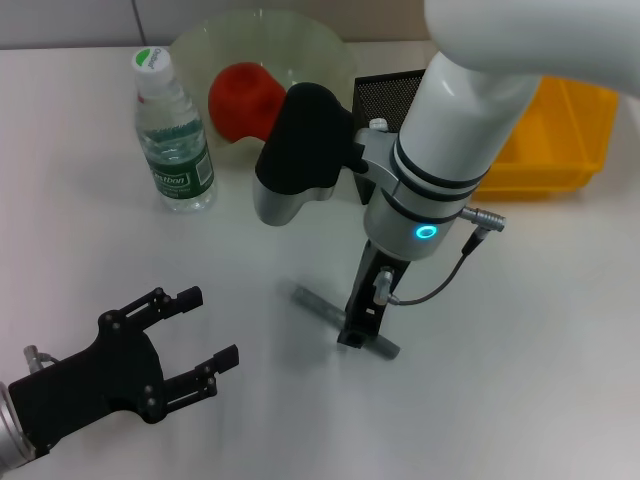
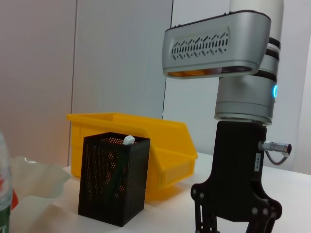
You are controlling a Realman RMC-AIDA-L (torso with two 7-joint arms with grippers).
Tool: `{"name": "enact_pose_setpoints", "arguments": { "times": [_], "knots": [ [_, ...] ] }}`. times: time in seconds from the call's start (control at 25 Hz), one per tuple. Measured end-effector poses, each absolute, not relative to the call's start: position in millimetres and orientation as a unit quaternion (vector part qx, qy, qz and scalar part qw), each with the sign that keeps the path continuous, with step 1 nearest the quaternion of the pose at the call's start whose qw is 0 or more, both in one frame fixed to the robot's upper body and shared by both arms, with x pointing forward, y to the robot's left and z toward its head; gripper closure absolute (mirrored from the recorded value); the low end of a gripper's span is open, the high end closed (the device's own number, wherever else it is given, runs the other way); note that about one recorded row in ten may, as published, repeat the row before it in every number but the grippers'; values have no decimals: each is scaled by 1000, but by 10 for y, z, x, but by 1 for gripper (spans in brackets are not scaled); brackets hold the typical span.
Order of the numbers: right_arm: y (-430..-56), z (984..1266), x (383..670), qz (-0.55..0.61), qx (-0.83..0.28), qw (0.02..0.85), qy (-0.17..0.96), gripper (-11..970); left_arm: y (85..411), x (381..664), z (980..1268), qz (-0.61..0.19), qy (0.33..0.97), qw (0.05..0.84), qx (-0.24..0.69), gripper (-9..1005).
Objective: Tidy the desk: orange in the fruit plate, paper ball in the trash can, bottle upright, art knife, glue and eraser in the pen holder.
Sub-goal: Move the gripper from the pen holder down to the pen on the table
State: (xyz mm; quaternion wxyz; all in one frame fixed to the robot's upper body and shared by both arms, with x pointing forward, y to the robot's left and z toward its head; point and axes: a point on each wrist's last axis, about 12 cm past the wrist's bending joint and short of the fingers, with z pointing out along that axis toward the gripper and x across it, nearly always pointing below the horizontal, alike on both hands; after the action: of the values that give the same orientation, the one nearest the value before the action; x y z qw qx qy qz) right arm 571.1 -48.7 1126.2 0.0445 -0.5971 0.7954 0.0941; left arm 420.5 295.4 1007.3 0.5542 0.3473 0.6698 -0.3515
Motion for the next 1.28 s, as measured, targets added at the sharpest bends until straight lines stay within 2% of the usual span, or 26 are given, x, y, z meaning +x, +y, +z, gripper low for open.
{"name": "enact_pose_setpoints", "arguments": {
  "times": [0.16,1.28],
  "knots": [
    [-496,11252,5714,94,-596,44,797,583,2954,4205,10073,-352,670,554,347,212],
    [-513,11208,5704,85,-606,42,790,581,2918,4255,10083,-352,667,556,351,211]
  ]
}}
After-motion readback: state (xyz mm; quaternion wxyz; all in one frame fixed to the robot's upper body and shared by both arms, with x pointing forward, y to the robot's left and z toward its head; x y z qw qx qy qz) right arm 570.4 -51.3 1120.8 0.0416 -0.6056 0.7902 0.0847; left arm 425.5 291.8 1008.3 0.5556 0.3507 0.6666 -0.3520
